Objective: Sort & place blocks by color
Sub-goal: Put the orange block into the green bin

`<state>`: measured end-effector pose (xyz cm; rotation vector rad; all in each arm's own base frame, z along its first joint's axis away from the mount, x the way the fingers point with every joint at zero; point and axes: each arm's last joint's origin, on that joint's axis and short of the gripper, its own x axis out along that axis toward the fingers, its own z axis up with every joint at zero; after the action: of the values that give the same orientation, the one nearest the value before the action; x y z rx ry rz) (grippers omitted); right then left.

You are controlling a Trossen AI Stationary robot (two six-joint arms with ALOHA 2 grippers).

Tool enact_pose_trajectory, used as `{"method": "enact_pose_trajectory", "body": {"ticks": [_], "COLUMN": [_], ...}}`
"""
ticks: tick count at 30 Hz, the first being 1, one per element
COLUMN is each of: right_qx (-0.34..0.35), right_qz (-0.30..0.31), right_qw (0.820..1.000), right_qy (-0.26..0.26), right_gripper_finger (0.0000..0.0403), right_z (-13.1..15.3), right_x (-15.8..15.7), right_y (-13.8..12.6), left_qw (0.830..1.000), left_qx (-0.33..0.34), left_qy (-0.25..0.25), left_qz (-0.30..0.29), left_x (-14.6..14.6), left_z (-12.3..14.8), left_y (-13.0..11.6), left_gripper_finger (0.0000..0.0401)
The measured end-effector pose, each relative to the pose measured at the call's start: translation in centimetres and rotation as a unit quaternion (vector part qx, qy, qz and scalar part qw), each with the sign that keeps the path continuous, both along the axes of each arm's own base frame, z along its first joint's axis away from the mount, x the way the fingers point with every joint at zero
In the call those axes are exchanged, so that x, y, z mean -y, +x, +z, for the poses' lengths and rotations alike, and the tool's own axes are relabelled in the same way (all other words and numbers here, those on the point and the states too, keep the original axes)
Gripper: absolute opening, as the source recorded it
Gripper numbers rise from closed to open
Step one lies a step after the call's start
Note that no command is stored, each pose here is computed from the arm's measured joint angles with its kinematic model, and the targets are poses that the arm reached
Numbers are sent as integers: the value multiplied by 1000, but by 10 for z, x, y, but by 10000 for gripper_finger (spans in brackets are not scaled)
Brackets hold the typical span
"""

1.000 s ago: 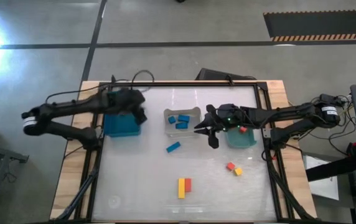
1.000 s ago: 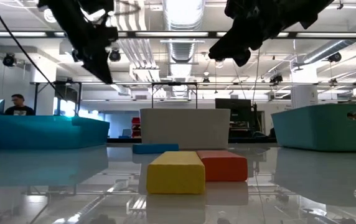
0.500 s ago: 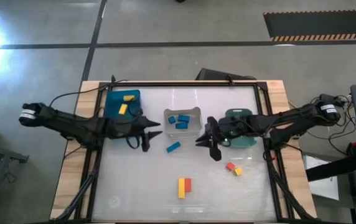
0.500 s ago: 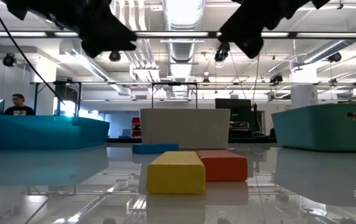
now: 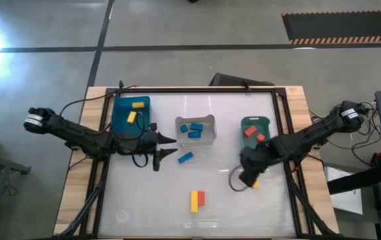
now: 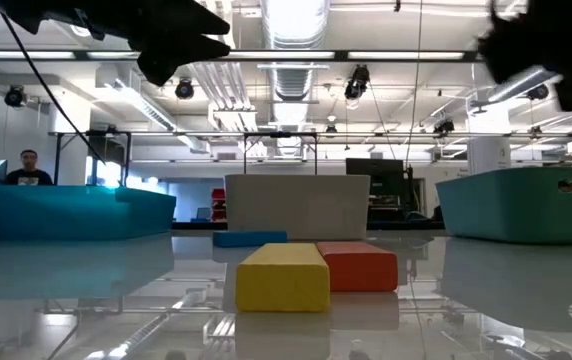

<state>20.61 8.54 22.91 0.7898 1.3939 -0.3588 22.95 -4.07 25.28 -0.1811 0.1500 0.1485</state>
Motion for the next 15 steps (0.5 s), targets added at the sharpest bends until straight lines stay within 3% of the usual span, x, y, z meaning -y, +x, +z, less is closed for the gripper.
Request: {"method": "enact_pose_trajectory", "body": {"ticks": [3,6,15], "right_qx": [-60,-68,-73], "right_qz": [-19,-56,-60], "right_qw": [998,996,994], "right_qy": [-20,-29,-47], "right_gripper_finger": [69,82,174], "right_z": [-3,-3,-19], "right_x": [-9,-12,-18], "right_y": [-16,-19,-5], "left_qw": [1000,1000,1000], "left_qx": [-3,-3,-4], "left_qy": [1,1,1], "left_qz": [0,0,0], "left_x": [0,0,0], "left_z": [-1,-2,-2], "left_y": [1,1,1], "left_gripper_finger": [157,158,158]}}
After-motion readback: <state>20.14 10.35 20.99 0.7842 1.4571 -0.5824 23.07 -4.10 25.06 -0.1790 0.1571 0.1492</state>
